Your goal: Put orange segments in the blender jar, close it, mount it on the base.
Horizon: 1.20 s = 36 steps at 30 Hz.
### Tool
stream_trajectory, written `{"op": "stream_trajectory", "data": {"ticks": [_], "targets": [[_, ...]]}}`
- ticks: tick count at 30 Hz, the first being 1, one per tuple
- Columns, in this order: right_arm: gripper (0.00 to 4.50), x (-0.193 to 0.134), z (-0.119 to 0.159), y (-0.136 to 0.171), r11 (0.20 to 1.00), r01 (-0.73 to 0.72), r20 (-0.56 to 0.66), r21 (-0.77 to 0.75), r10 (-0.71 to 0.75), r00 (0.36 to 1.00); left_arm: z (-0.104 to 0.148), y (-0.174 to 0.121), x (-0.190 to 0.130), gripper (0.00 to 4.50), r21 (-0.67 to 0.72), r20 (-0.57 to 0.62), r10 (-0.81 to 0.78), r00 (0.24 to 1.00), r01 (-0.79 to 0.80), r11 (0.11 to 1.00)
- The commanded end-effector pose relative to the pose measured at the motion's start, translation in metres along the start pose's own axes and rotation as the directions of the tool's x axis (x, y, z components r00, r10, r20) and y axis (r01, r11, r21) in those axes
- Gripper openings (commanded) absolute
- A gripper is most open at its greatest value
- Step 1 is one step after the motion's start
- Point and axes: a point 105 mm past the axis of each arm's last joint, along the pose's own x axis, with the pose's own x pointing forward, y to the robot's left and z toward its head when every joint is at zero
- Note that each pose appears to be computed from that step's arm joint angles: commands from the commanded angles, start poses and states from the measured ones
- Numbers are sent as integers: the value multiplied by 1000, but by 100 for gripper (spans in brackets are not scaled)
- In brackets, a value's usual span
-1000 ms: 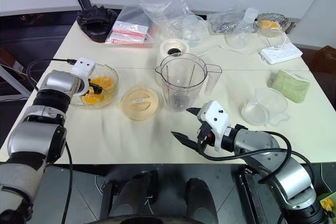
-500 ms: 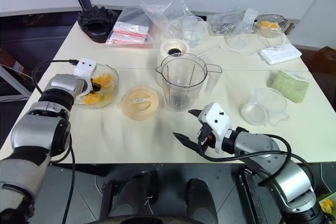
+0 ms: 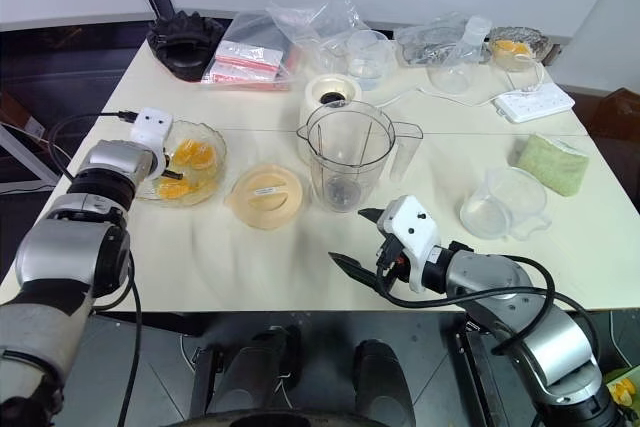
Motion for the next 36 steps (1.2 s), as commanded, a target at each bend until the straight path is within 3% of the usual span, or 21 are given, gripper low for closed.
{"op": "stream_trajectory", "data": {"ticks": [1, 5, 9, 12, 17, 18, 23, 36], "targets": [[450, 0, 6, -2, 1000, -1, 21, -28, 2, 1000, 29, 11, -22, 62, -24, 67, 5, 998, -3, 1000], [450, 2, 5, -2, 999, -12, 19, -29, 13, 1000, 33, 9, -45, 62, -29, 85, -11, 996, 13, 999], [450, 3, 5, -4, 999, -22, 15, -33, 23, 1000, 21, 5, -51, 62, -41, 62, -29, 998, 32, 999], [450, 1, 5, -8, 999, -17, 10, -36, 18, 1000, 15, 0, -59, 151, -4, 53, -84, 995, 85, 996], [450, -3, 3, -14, 999, -12, 1, -32, 12, 1000, 28, 6, -72, 410, 152, 101, -139, 985, 122, 981], [450, -3, 2, -15, 999, -11, 0, -32, 11, 1000, 32, 5, -72, 445, 178, 107, -157, 982, 137, 974], [450, -1, 1, -16, 999, -14, -4, -34, 14, 1000, 39, -16, -66, 445, 289, 98, -291, 952, 253, 923], [450, -5, -2, -13, 999, 11, -7, -37, -11, 1000, 33, -57, -26, 445, 392, 55, -314, 948, 269, 880]]}}
